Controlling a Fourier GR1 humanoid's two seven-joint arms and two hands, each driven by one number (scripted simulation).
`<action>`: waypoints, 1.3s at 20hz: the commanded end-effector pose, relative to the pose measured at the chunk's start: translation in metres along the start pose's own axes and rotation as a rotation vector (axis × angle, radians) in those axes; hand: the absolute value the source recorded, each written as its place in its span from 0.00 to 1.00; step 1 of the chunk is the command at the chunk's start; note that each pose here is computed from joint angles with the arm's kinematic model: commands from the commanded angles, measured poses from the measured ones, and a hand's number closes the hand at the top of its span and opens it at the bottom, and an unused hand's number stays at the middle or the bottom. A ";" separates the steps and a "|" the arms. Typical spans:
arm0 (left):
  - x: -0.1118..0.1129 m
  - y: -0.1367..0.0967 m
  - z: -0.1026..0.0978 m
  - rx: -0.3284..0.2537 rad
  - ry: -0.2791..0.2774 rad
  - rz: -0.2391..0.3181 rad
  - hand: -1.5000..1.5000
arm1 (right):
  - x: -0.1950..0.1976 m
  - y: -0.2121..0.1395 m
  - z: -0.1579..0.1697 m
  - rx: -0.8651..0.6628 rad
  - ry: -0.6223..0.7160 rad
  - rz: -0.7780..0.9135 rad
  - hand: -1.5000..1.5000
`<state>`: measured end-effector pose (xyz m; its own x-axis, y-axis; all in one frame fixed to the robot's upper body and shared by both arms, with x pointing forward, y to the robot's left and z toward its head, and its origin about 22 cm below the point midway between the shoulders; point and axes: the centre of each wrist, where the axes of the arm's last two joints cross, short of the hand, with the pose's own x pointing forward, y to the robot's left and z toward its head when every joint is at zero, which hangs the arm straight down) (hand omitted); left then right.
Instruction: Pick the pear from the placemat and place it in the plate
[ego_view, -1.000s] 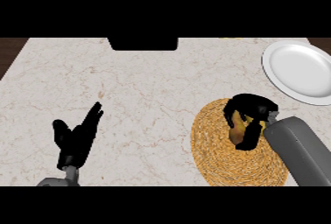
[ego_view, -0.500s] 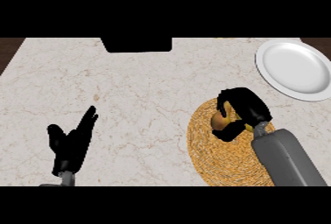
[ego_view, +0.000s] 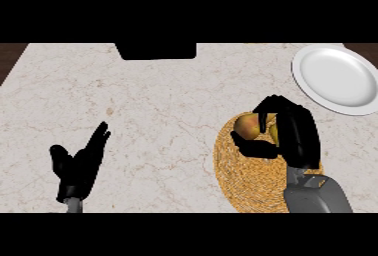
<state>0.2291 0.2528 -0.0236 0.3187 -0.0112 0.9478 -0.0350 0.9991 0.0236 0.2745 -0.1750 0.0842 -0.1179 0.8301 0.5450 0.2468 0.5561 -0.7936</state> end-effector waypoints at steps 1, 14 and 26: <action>-0.008 -0.008 -0.007 -0.036 0.057 0.015 0.50 | 0.000 -0.013 0.001 -0.187 0.090 -0.122 1.00; -0.006 -0.009 -0.003 -0.044 0.057 0.023 0.50 | -0.133 -0.060 -0.029 -0.423 0.218 -0.163 1.00; -0.013 -0.040 0.001 -0.091 0.048 -0.003 0.50 | -0.229 -0.127 -0.087 -0.573 0.271 -0.140 1.00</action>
<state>0.2427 0.2329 -0.0189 0.2966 -0.0215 0.9548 0.0237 0.9996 0.0152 0.3518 -0.4028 0.0750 0.0426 0.6832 0.7289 0.7069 0.4950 -0.5053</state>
